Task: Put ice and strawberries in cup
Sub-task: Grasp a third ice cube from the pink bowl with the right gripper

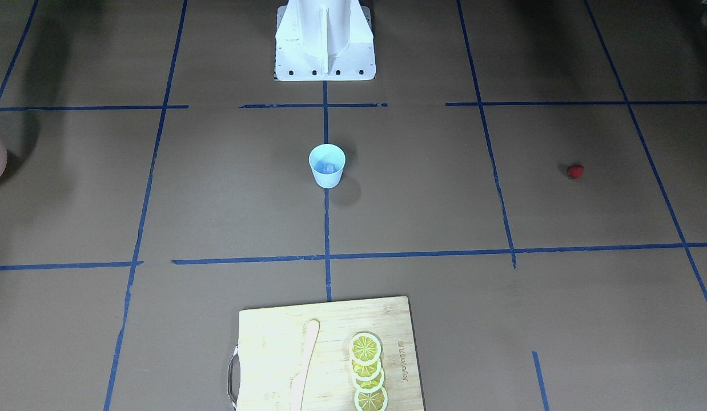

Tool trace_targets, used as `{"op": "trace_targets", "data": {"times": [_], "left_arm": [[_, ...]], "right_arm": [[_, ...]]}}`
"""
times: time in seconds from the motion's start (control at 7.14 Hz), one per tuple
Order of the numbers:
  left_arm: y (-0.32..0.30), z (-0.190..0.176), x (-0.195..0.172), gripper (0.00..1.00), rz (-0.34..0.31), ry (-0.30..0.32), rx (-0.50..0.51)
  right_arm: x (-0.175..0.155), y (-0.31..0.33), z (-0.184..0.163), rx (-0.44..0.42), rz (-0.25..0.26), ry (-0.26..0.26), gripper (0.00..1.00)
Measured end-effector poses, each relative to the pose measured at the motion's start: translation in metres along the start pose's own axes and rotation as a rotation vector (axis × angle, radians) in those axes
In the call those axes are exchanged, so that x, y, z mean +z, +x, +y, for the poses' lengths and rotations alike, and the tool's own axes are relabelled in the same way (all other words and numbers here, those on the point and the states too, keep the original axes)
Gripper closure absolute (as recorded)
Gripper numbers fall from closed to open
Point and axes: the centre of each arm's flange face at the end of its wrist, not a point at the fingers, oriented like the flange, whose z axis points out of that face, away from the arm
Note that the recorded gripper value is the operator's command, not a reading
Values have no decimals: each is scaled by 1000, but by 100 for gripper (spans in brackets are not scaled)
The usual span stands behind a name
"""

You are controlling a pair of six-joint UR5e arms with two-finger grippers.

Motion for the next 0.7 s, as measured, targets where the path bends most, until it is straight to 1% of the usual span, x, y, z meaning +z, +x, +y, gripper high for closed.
{"op": "trace_targets", "data": {"times": [0.14, 0.42, 0.56, 0.7], "left_arm": [[1, 0, -1, 0, 0, 1, 1], [4, 0, -4, 0, 0, 5, 4], [4, 0, -4, 0, 0, 5, 5], [4, 0, -4, 0, 1, 5, 5]], "right_arm": [[16, 15, 13, 38, 7, 25, 8], [36, 32, 39, 149, 32, 72, 17], [43, 36, 46, 185, 41, 76, 21], [50, 38, 50, 200, 49, 69, 23]]}}
